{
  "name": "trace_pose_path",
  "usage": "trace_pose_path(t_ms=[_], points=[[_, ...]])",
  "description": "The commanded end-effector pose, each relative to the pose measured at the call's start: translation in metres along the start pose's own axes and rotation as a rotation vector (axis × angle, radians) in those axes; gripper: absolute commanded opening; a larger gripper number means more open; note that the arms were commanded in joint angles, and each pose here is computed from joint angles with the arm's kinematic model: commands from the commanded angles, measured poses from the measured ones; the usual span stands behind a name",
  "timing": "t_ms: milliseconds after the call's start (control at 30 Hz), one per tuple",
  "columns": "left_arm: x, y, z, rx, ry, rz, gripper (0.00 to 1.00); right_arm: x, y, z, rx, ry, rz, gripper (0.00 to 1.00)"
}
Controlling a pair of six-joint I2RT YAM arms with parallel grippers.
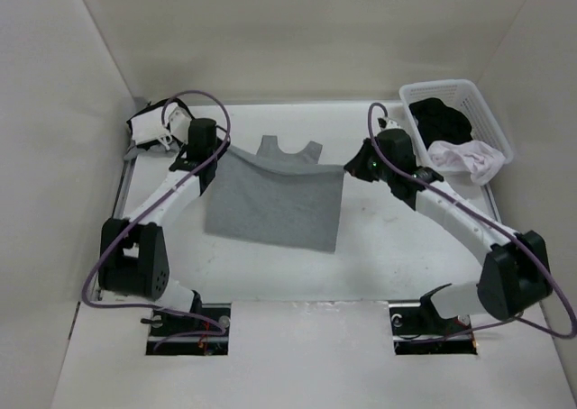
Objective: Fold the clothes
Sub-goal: Fold the tank top
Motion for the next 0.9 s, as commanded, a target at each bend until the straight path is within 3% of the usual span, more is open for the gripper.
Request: trace_pose_path(t_ms=[0,200,267,333,400,433,533,700,800,833,867], points=[[-0.033,0.042,-0.041,0.058,-0.092,-0.108,0.00,-0.037,0.042,0.013,0.017,0.065,-0.063,0.00],[-0.115,0.021,-0.042,0.021,-0.023,-0.014,0.06,-0.107,0.064,-0.013,-0.032,-0.012,-0.042,0.00],[-0.134,0.012,-0.041,0.014,-0.017,0.015,0.13,-0.127,0.068,-0.021,-0.047,-0.034,-0.039,0.00],[-0.147,0.005,-0.037,0.011,-0.018,0.035,0.25,-0.147,0.071,-0.032,-0.067,-0.059,-0.037,0.03],[-0.153,0.007,-0.036,0.013,-0.027,0.036,0.37,-0.161,0.080,-0.040,-0.102,-0.079,-0.057,0.11],[-0.153,0.012,-0.035,0.007,-0.024,0.023,0.48,-0.165,0.084,-0.043,-0.125,-0.085,-0.073,0.21],[-0.127,0.026,-0.026,0.026,-0.013,-0.004,0.54,-0.148,0.091,-0.035,-0.129,-0.075,-0.118,0.44],[-0.063,0.002,0.015,0.001,0.061,-0.017,0.55,-0.103,0.060,-0.029,-0.110,-0.081,-0.151,0.53],[-0.020,-0.034,0.064,0.010,0.138,0.014,0.54,-0.077,0.007,-0.027,-0.090,-0.050,-0.131,0.52],[-0.010,-0.042,0.074,0.014,0.146,0.024,0.53,-0.069,-0.011,-0.027,-0.082,-0.037,-0.108,0.44],[0.003,-0.051,0.089,0.019,0.159,0.034,0.53,-0.061,-0.032,-0.028,-0.076,-0.023,-0.075,0.28]])
Point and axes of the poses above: each gripper's point midway between its finger pads, its own x axis back along the fingers, its own z axis along the line the jaws close on, y = z × x, the point moved 6 cm from there along x, back along the fingers, and after that the axes turned 10 degrees about -x, right-handed, at the moved point
